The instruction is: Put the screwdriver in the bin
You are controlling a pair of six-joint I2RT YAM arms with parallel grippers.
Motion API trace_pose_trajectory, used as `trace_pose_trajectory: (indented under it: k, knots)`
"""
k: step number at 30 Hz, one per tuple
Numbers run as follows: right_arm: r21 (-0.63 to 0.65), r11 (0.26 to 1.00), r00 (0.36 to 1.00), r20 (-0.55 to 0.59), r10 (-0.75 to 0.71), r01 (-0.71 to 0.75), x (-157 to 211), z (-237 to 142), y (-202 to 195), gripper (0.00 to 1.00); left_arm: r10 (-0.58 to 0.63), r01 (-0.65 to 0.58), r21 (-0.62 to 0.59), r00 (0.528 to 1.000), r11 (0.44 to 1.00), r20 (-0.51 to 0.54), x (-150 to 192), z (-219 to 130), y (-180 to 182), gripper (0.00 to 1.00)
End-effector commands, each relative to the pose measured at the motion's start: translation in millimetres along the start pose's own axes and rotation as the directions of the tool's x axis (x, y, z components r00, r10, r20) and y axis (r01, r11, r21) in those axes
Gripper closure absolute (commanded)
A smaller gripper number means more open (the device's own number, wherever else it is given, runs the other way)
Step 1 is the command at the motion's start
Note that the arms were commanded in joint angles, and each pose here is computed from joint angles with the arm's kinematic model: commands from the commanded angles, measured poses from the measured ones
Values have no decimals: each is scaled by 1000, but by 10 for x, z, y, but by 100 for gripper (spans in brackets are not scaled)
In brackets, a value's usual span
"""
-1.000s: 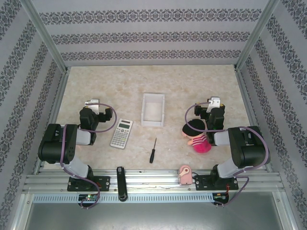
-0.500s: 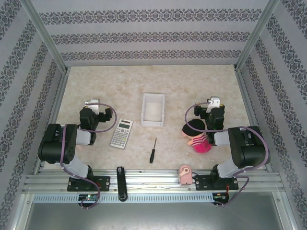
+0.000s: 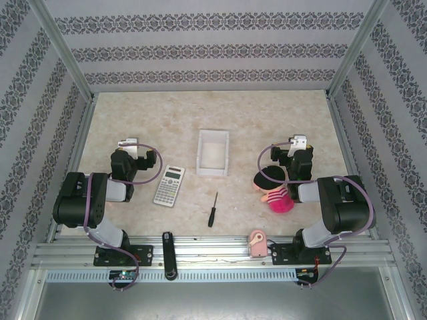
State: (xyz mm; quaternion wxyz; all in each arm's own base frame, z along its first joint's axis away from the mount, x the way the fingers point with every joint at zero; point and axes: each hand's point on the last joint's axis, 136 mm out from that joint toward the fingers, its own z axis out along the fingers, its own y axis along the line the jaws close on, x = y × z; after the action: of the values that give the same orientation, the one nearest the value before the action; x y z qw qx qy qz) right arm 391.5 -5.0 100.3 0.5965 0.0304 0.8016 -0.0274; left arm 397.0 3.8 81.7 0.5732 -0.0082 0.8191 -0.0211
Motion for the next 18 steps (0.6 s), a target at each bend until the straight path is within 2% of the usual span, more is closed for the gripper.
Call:
trace_pose_trajectory:
  k: [1, 4, 5, 10, 14, 18]
  knots:
    - [-6, 1000, 1000, 24, 20, -19, -103, 36, -8, 2, 17, -17, 8, 1000, 1000, 10, -69, 6, 8, 1]
    - [26, 999, 997, 67, 37, -39, -195, -1, -72, 2, 22, -22, 6, 1000, 1000, 6, -71, 18, 6, 1]
    - [52, 997, 997, 53, 47, -50, -110, -64, -127, 2, 31, -31, 0, 1000, 1000, 2, -66, 16, -9, 1]
    - [99, 992, 996, 48, 75, -80, -201, -115, -240, 2, 19, -20, -34, 1000, 999, -16, -181, -21, 44, 1]
    - [124, 989, 997, 8, 76, -76, -472, -149, -274, 2, 40, -41, 1, 980, 999, -196, -289, 1, -12, 1]
    - [148, 981, 991, -13, 130, -127, -796, -340, -271, 2, 62, -55, 31, 950, 998, -305, -428, -120, -58, 1]
